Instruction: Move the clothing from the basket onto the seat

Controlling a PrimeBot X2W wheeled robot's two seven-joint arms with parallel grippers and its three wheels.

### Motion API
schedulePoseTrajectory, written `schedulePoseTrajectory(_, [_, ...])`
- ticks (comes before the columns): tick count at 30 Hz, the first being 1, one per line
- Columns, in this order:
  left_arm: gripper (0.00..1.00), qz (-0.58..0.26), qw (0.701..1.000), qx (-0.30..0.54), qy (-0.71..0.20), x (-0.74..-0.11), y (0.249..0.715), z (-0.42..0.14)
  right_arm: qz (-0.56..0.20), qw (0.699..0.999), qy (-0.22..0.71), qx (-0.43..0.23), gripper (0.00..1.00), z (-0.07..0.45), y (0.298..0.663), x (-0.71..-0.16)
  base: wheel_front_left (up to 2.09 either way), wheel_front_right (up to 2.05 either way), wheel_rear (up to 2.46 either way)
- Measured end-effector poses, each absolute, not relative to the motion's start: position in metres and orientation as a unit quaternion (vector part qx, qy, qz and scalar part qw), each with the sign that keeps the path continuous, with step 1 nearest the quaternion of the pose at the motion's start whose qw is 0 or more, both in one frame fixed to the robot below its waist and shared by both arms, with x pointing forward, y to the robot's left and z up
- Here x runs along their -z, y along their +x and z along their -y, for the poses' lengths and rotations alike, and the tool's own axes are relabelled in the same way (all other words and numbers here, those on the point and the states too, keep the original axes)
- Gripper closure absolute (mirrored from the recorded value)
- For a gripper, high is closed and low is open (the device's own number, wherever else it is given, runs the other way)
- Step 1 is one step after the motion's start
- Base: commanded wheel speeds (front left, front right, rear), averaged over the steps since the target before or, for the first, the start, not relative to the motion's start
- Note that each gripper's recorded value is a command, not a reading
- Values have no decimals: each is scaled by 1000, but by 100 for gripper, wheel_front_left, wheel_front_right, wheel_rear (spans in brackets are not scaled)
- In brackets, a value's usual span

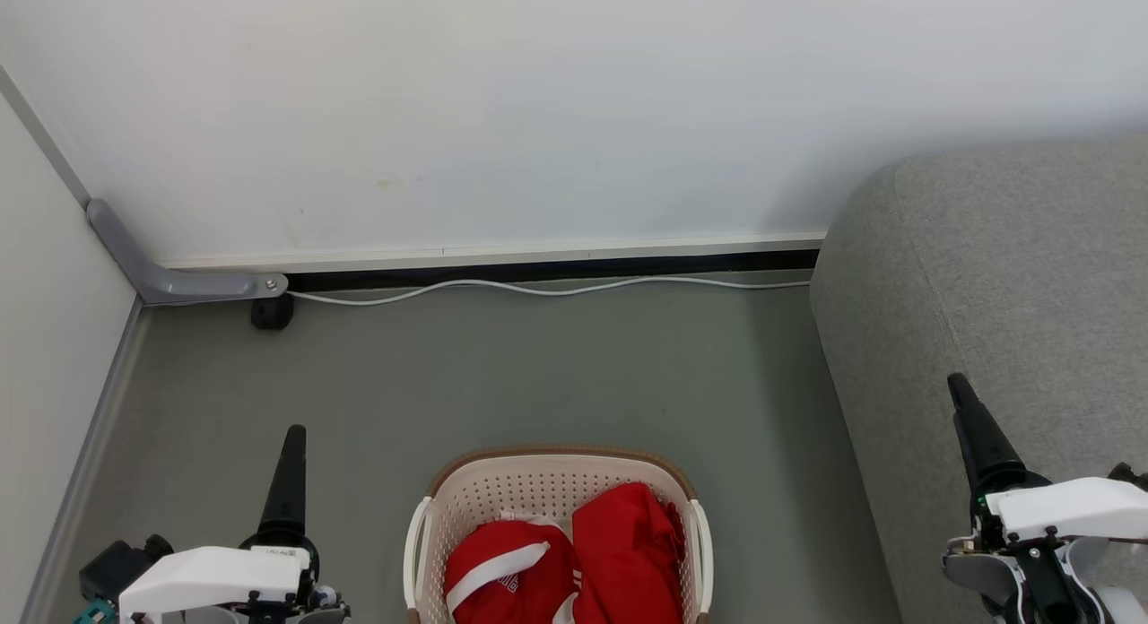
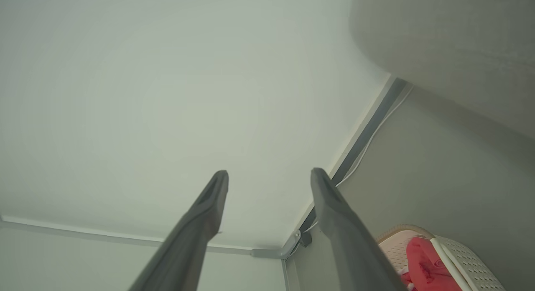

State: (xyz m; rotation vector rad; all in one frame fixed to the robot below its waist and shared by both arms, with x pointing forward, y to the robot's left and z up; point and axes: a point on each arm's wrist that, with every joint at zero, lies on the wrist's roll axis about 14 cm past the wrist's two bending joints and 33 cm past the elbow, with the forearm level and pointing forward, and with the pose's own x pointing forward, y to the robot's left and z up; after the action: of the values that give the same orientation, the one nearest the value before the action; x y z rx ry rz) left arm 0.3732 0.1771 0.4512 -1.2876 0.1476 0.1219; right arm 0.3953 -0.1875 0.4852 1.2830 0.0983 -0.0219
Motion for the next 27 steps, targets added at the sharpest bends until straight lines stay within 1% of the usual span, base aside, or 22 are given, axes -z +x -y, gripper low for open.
schedulePoseTrajectory(16, [0, -62, 857, -41, -510, -459, 382, -174, -46, 861, 507, -16, 0, 182, 404, -494, 0, 0, 0])
schedulePoseTrajectory(27, [0, -59, 902, -22, -427, -464, 387, -169, -39, 898, 438, -28, 0, 183, 409, -499, 0, 0, 0])
